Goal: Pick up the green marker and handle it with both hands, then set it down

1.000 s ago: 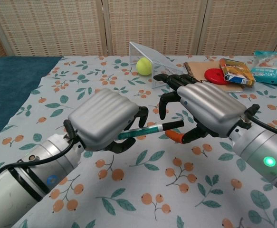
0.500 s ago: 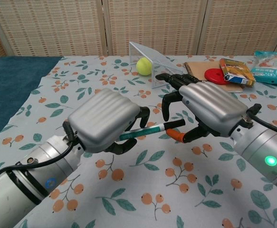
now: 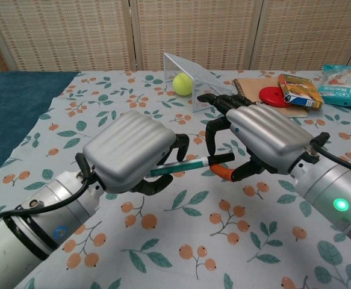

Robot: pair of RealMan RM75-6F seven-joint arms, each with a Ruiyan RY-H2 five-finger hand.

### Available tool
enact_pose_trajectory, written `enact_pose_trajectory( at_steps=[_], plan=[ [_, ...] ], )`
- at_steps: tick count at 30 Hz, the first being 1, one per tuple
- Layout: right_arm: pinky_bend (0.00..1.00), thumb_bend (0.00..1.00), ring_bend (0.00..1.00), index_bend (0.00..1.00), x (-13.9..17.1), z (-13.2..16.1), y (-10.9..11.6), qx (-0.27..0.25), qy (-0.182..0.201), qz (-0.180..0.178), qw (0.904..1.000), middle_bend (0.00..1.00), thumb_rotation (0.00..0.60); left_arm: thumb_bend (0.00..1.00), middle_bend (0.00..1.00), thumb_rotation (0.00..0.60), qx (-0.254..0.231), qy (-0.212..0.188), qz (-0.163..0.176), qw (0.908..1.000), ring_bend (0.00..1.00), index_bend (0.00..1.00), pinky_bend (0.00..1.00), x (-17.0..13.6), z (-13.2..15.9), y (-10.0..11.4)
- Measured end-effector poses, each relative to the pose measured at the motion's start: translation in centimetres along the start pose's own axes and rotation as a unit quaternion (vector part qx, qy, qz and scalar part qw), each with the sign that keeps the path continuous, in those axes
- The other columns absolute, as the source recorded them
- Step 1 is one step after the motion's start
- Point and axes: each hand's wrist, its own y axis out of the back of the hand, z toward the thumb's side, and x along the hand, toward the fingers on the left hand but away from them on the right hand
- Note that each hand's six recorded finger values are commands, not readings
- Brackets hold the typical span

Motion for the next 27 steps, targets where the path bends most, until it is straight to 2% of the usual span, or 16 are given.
enact_pose_trajectory(
  at_steps=[15, 21, 27],
  plan=[
    [0.00, 0.54, 0.00, 0.87, -0.09, 0.04, -0.22, -0.001, -0.002, -0.002, 1.0000, 0.18, 0.600, 0.66, 0.96, 0.600, -0.006, -0.002, 0.003, 1.0000, 0.86, 0.87, 1.00, -0.19, -0.15, 0.25],
    [0.00, 0.56, 0.00, 0.96, -0.20, 0.06, -0.29, 0.002, 0.004, -0.006, 1.0000, 0.23, 0.600, 0.66, 0.96, 0.600, -0.009, -0.005, 0.005, 0.9999, 0.86, 0.87, 1.00, -0.26, -0.11, 0.33],
    [0.02, 0.56, 0.03, 1.00, -0.02, 0.19, 0.17, 0.009, 0.018, -0.030, 0.9994, 0.26, 0.600, 0.67, 0.96, 0.600, -0.013, -0.004, 0.007, 0.9999, 0.86, 0.87, 1.00, -0.20, -0.29, 0.33]
  ],
)
